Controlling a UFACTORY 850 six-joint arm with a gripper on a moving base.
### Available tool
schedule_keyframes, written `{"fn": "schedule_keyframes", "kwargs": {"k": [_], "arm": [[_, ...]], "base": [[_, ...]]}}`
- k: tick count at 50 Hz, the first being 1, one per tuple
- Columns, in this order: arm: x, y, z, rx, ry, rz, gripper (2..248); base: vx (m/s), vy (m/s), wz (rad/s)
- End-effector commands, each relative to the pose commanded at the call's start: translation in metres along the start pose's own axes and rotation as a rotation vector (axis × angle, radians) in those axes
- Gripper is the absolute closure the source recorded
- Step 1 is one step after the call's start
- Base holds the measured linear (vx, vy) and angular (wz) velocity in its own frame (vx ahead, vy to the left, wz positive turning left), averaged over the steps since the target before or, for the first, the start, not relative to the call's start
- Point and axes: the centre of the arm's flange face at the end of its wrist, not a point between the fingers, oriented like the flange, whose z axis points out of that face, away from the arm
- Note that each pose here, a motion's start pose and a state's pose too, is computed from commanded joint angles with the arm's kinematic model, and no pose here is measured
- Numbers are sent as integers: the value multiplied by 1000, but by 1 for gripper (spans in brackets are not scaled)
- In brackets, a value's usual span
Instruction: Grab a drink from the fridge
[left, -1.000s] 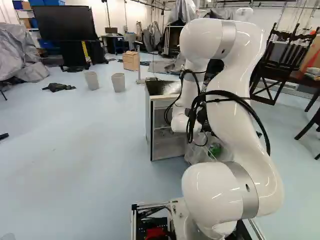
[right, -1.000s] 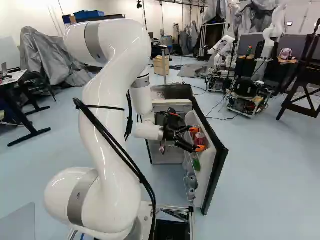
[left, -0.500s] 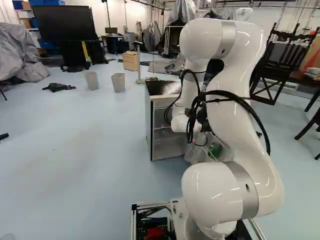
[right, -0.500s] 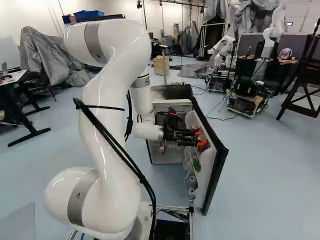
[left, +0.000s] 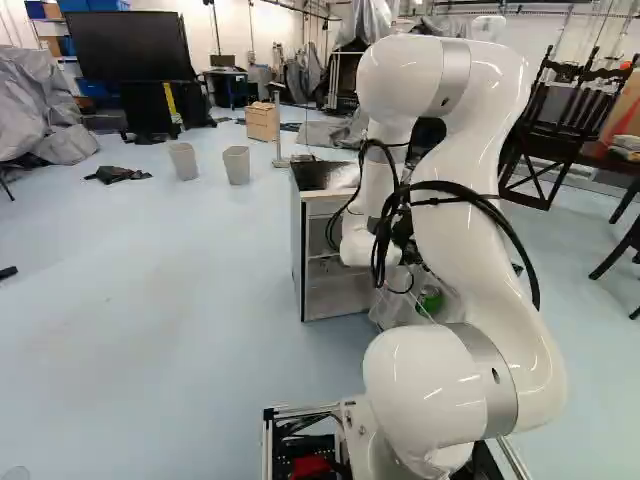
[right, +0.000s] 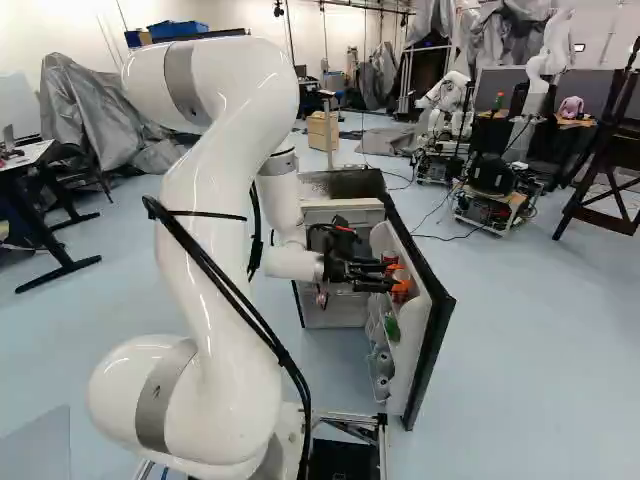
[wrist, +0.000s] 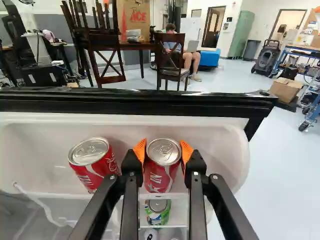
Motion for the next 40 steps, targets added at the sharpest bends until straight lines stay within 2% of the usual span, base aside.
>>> {"fn": "schedule_keyframes", "kwargs": {"k": [14, 40], "arm": [[-2, 4, -14, 31, 15, -22, 157], [-2, 17, -55, 152, 119, -88, 157]], "base": [[0, 0, 0], [0, 0, 0]]}}
